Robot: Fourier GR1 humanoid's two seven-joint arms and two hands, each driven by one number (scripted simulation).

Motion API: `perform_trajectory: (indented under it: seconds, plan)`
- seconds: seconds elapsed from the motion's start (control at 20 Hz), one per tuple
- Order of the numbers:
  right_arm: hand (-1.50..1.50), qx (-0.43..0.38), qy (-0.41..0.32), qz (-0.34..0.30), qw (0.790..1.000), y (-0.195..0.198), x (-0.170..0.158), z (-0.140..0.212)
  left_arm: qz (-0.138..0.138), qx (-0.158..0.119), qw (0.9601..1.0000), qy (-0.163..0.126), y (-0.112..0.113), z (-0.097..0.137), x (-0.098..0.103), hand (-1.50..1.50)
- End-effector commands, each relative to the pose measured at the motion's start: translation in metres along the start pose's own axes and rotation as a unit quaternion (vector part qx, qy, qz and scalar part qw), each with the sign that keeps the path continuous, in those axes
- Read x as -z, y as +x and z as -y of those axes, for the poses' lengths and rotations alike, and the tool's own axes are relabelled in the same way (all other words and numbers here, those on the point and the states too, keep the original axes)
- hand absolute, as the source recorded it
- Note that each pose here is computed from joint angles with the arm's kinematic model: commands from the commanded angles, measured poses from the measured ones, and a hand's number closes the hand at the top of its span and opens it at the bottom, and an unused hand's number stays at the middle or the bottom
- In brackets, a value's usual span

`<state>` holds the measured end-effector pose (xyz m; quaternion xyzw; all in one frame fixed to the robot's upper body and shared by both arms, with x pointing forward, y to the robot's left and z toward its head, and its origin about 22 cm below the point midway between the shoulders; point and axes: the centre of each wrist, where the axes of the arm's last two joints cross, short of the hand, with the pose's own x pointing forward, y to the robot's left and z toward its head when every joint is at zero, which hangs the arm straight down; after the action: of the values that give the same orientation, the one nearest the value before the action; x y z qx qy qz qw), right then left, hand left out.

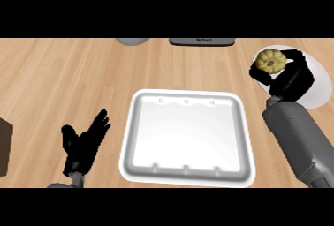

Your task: Pick the squash from the tray and place it in the plate

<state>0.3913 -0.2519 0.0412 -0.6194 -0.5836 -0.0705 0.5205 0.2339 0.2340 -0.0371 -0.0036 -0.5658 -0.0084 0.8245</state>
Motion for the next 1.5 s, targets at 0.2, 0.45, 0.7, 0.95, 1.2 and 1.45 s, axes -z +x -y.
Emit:
perform_trajectory:
  seconds: [0.2, 0.45, 0.7, 0.95, 1.2, 1.45]
  plan:
    - [1.5, -0.003, -0.067, -0.022, 0.998, -0.049, 0.065, 0.024, 0.007, 0.006, 1.0, -0.002, 0.014, -0.001, 0.012, 0.0]
    - [1.5, 0.005, -0.066, -0.033, 0.997, -0.06, 0.11, 0.051, 0.007, 0.001, 0.9999, -0.011, 0.004, 0.002, 0.005, 0.0]
    - [1.5, -0.037, 0.007, -0.145, 0.989, -0.099, 0.115, 0.054, 0.008, 0.007, 0.9996, -0.025, 0.008, 0.004, 0.003, 0.0]
    - [-1.5, -0.067, 0.115, -0.143, 0.981, -0.116, 0.111, 0.053, 0.013, 0.006, 0.9994, -0.03, 0.009, 0.011, 0.007, 0.0]
    - [-1.5, 0.01, 0.114, -0.102, 0.988, -0.121, 0.113, 0.057, 0.013, 0.006, 0.9996, -0.023, 0.012, 0.0, 0.01, 0.0]
    - [-1.5, 0.105, 0.047, -0.078, 0.99, -0.117, 0.107, 0.053, 0.014, 0.003, 0.9997, -0.018, 0.017, 0.014, 0.012, 0.0]
